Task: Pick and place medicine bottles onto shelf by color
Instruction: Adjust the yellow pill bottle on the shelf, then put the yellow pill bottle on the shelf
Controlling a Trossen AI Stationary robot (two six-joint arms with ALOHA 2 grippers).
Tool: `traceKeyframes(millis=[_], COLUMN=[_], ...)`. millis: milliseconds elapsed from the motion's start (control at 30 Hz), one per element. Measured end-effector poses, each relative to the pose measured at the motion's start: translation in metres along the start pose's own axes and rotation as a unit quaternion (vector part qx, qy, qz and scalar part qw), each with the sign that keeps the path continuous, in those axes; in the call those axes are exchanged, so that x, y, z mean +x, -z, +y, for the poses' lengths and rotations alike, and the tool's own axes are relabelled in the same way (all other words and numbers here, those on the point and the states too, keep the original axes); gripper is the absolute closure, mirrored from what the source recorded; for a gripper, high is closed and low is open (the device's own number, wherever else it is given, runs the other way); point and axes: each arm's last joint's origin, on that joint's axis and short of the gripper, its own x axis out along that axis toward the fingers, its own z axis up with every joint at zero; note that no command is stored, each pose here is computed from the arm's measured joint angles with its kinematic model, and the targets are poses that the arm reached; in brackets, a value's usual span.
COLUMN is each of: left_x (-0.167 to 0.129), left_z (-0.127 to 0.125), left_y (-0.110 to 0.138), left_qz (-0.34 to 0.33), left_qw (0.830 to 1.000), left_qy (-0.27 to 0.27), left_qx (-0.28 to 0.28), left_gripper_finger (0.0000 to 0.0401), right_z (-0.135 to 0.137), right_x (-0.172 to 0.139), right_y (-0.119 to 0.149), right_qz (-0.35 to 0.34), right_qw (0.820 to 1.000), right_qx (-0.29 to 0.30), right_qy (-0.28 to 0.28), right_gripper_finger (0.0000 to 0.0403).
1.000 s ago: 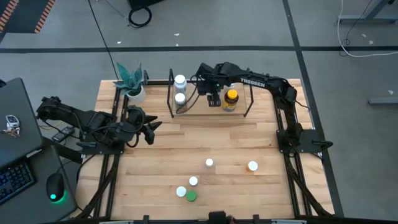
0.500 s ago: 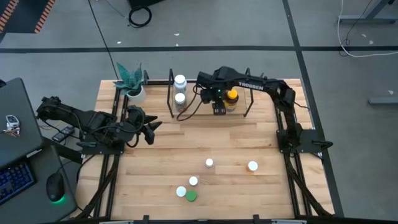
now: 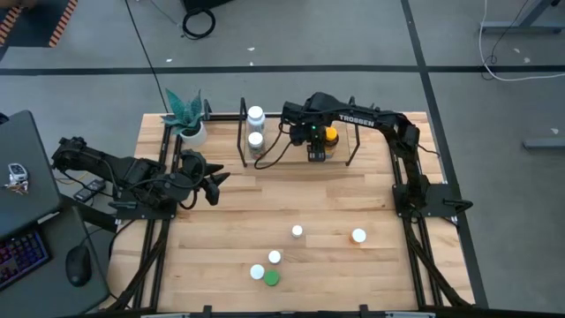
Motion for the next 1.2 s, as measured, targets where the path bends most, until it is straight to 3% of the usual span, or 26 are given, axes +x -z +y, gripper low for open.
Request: traceKeyframes(millis=[267, 500, 733, 933, 1200], left_x=[0.000, 0.000, 0.000, 0.000, 0.000], left_z=[0.000, 0.000, 0.000, 0.000, -0.002], left_y=[0.000, 0.000, 0.000, 0.000, 0.002], left_qz=[0.000, 0.000, 0.000, 0.000, 0.028], left_qw=[1.000, 1.000, 1.000, 1.000, 0.999], left_qy=[0.000, 0.000, 0.000, 0.000, 0.026], left_qx=[0.000, 0.000, 0.000, 0.000, -0.007], left_gripper_finger=[0.0227, 0.0227, 0.0227, 0.0227, 0.0227], right_z=[-0.004, 0.002, 0.047, 0.098, 0.149], right_x=[0.000, -0.007, -0.028, -0.025, -0.016], right_y=[0.007, 0.004, -0.008, -0.019, 0.003], right_qz=[0.027, -0.002, -0.070, -0.091, -0.130], right_qw=[1.000, 1.000, 0.997, 0.993, 0.989], right_qx=[0.008, 0.011, -0.008, -0.041, -0.023], right_qy=[0.001, 0.003, -0.036, -0.059, -0.070], right_gripper_finger=[0.0206, 0.0206, 0.0208, 0.0216, 0.0225])
